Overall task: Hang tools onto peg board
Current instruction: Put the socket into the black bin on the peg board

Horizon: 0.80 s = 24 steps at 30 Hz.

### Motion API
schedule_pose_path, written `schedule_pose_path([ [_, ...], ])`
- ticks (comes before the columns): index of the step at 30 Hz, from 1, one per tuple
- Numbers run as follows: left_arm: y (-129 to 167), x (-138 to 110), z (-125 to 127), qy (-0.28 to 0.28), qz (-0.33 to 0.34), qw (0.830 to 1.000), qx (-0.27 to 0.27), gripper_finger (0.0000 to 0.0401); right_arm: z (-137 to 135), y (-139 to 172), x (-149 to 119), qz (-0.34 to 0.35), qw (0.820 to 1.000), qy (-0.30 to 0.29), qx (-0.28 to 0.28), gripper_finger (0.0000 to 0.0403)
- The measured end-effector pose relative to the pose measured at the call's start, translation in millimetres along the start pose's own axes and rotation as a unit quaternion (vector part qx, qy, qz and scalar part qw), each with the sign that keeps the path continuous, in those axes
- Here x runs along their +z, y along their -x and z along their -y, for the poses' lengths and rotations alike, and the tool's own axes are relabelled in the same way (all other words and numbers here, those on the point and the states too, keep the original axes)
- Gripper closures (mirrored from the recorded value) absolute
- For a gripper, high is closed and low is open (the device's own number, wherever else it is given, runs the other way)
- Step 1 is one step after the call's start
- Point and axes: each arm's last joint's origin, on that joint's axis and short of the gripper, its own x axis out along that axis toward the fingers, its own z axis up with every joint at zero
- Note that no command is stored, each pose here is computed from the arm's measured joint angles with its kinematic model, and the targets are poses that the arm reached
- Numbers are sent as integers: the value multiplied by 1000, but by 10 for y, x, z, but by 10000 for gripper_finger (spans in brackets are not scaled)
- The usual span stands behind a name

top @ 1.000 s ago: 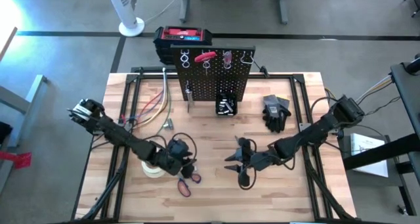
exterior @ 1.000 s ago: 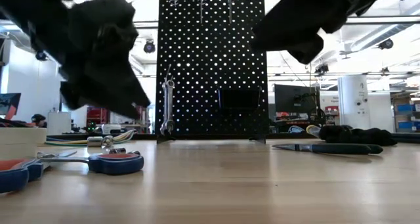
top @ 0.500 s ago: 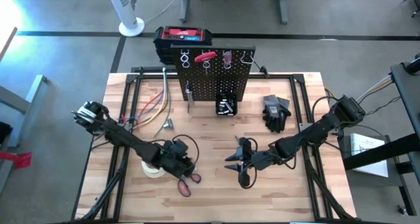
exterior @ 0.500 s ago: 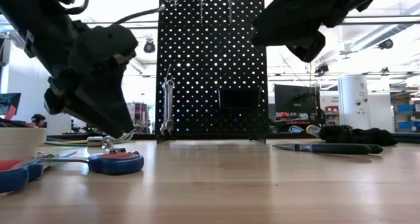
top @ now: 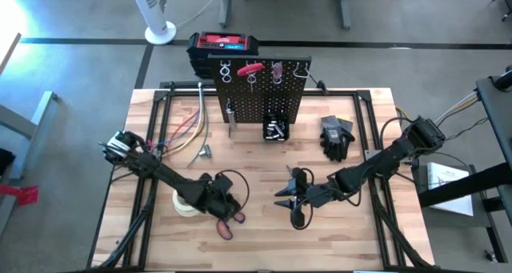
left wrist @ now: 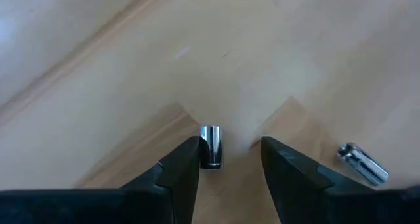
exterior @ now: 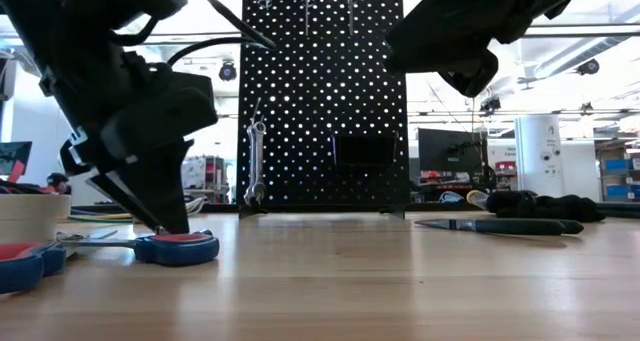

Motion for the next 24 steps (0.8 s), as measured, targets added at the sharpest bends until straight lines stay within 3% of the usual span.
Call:
schedule_pose_path([
  [4,-11,-9,-12,-11,-1,1000,3,279,0,0,0,0,1000,0,0,288],
  [9,-30,-23,-44,-18,12,1000,10,377,1,0,-1,-1,1000,0,-1,288],
  [18,-13,16,-67,-41,36,998,19,380,1,4,-7,-3,1000,2,-2,288],
  [24,151,418,-2,-63,89,994,1,380,25,98,14,-18,1000,0,-12,288],
])
